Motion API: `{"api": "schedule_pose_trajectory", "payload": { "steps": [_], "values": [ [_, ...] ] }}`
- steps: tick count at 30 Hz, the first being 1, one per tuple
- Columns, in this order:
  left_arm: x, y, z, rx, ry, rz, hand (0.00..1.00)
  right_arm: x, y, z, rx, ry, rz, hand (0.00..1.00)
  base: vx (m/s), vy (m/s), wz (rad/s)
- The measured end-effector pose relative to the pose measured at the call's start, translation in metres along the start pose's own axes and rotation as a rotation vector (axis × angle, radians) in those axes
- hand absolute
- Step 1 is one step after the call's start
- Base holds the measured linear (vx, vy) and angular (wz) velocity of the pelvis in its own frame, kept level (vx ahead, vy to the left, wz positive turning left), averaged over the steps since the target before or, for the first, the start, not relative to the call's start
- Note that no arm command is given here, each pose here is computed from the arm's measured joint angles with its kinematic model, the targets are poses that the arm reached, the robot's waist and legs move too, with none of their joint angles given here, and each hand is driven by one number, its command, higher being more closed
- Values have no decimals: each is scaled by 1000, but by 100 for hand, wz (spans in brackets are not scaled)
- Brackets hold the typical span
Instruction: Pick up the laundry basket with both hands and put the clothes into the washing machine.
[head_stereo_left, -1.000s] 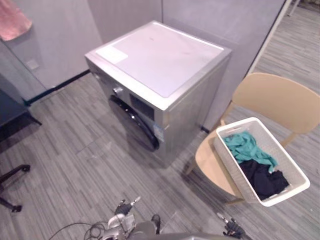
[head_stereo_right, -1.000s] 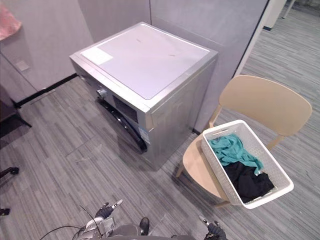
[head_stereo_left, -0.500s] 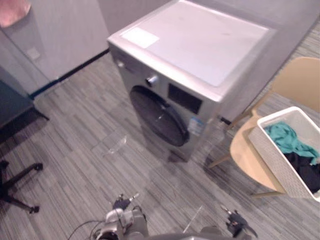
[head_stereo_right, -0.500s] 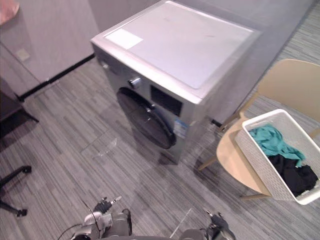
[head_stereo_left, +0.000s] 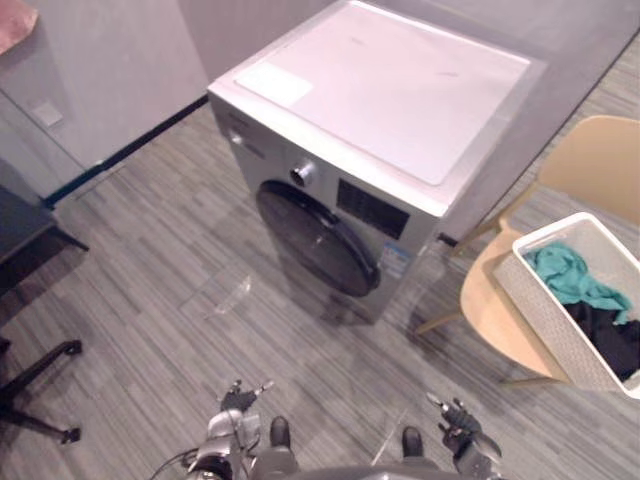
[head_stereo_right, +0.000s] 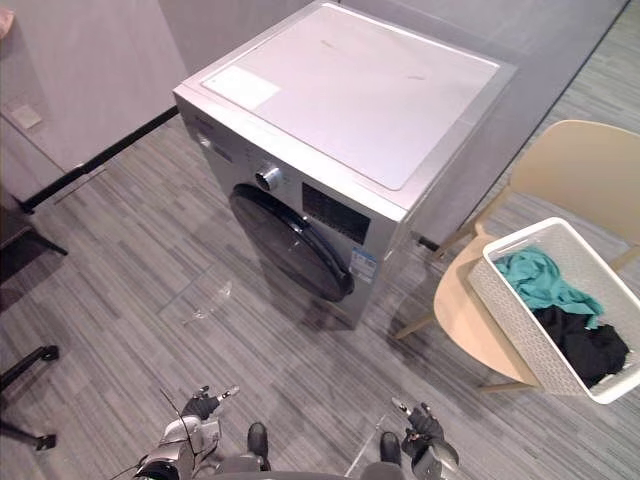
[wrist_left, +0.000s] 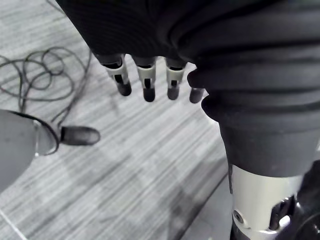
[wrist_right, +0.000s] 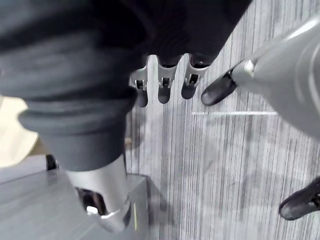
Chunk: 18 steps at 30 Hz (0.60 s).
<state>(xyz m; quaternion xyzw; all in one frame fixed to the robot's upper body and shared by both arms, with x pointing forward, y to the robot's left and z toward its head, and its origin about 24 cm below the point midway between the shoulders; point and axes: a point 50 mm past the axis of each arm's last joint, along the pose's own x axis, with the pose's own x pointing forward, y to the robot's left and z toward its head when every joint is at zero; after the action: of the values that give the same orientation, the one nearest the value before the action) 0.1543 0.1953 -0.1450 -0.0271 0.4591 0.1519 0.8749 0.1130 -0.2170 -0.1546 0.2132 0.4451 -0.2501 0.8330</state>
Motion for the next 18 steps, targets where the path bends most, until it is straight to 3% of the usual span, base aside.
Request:
{"api": "schedule_pose_trajectory", "payload": {
  "steps": [2,3,14,18],
  "values": [
    [-1,-5,-3,12,6,-30,0,-3,-12,-9,-17,37,-29,0,-41,-40,-3],
    [-1,13,-15,46,63,-8,0,-2,4,-28,32,140,15,0,0,0,0],
    [-1,17,-14,53,57,-1,0,-2,1,-26,61,132,7,0,0,-4,4],
    [0,27,-8,70,38,20,0,2,9,-4,75,43,35,0,87,-17,-1]
  ]
}}
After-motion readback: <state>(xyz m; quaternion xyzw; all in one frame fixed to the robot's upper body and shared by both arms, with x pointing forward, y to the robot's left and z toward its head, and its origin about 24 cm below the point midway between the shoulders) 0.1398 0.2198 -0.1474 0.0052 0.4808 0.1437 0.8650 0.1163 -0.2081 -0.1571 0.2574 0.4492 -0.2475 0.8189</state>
